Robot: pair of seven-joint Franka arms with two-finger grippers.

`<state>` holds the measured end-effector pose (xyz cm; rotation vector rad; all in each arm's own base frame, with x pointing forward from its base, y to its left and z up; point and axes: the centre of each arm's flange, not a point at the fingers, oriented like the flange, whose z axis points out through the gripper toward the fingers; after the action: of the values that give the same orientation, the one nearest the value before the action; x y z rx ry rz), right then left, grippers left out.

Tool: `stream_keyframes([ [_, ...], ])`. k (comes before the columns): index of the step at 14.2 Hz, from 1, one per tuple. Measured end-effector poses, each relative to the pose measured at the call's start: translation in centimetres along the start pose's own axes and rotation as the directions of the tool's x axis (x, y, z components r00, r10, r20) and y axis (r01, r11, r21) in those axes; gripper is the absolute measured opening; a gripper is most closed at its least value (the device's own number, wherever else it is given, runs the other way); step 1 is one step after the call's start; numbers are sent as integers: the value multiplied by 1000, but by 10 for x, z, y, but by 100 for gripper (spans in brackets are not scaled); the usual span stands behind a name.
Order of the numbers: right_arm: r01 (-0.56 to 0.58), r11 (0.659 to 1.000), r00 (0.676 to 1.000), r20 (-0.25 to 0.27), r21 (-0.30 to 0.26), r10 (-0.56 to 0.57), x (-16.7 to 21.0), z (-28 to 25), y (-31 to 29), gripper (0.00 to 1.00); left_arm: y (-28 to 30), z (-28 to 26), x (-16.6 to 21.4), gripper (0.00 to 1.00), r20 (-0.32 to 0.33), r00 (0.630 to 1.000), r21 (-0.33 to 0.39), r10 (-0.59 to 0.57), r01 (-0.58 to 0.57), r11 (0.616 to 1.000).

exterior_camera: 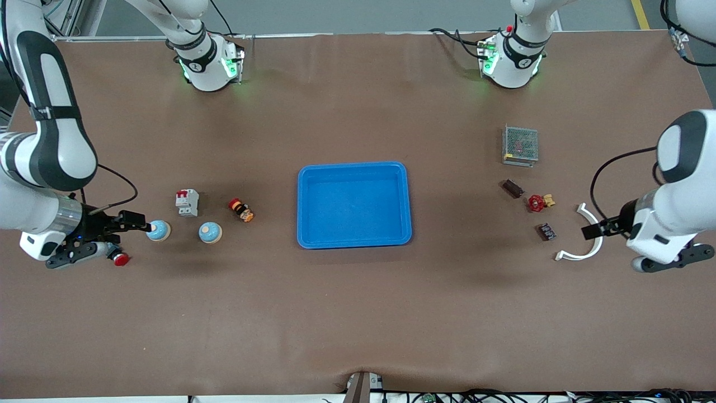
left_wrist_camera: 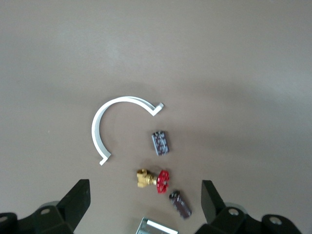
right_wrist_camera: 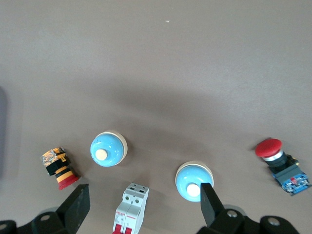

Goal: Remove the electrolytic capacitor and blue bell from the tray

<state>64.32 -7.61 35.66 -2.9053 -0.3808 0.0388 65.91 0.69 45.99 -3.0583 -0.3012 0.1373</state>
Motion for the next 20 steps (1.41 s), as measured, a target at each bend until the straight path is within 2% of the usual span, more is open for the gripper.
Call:
stream_keyframes([
  [2, -5, 1000, 1000, 7, 1, 5, 5, -23, -1, 100, -3, -28, -12, 100, -16, 1000, -36, 18, -18, 999],
  [5, 15, 999, 999, 32, -34, -14, 14, -69, -11, 100, 26, -61, -39, 100, -61, 997, -7, 54, -54, 998],
  [7, 27, 999, 997, 72, -37, -24, 20, -97, -33, 100, 44, -84, -59, 100, -98, 992, 19, 79, -77, 997],
  [9, -52, 997, 992, 116, -56, 58, 22, -121, -58, 100, 53, -102, -79, 100, -104, 990, 38, 96, -92, 995],
  [10, -103, 992, 987, 120, -71, 111, 23, -134, -73, 100, 54, -108, -87, 100, -98, 990, 45, 99, -95, 994],
  [13, -198, 975, 975, 84, -101, 206, 17, -174, -112, 100, 62, -119, -104, 100, -100, 988, 51, 116, -112, 992],
  [17, -201, 972, 976, 64, -122, 209, -16, -230, -145, 100, 71, -122, -128, 100, -85, 988, 6, 125, -125, 992],
  [20, -226, 964, 971, 49, -137, 234, -37, -247, -166, 100, 67, -131, -146, 100, -91, 988, -21, 127, -129, 991],
])
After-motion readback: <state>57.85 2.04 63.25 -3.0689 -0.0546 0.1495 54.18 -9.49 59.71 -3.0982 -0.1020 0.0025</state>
